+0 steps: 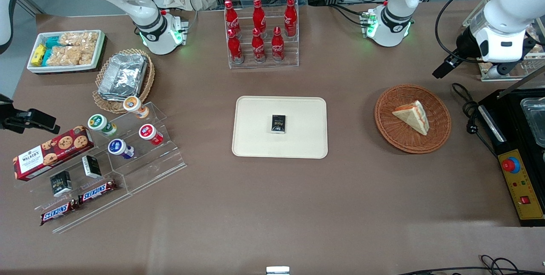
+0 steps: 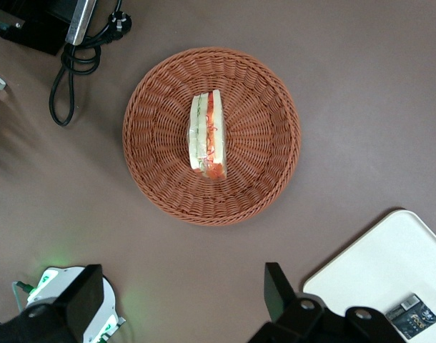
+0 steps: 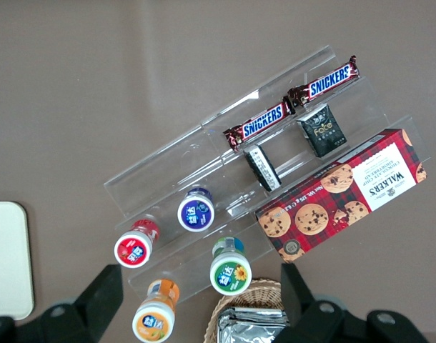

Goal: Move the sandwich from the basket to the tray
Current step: 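Move the open left gripper over the sandwich in the wicker basket, then lower the left gripper onto the sandwich and close on it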

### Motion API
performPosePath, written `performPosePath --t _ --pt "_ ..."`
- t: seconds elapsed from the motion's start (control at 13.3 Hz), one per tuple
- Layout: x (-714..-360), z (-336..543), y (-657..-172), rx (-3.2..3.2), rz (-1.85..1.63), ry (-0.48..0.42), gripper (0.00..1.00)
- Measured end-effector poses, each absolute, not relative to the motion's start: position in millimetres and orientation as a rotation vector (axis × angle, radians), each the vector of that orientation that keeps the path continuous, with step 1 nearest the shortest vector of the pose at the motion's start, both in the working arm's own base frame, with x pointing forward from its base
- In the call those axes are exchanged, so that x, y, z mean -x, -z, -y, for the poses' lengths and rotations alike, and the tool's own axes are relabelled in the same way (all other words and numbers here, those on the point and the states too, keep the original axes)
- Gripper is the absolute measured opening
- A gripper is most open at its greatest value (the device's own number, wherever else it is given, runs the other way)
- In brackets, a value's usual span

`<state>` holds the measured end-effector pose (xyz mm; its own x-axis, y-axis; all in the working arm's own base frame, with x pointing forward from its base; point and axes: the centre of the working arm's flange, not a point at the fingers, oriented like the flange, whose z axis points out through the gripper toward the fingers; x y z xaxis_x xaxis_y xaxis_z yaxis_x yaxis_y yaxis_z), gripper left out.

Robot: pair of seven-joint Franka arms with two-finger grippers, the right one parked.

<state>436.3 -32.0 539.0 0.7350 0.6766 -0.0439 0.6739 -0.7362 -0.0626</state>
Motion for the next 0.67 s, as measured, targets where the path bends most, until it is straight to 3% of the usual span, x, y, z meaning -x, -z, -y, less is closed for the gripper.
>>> performPosePath --t 0.3,0.67 --pt "-441.2 29.8 -502.9 2.865 1.128 -0.129 1.0" --pt "-453.5 26.1 -410.1 2.857 1.115 -0.144 1.0"
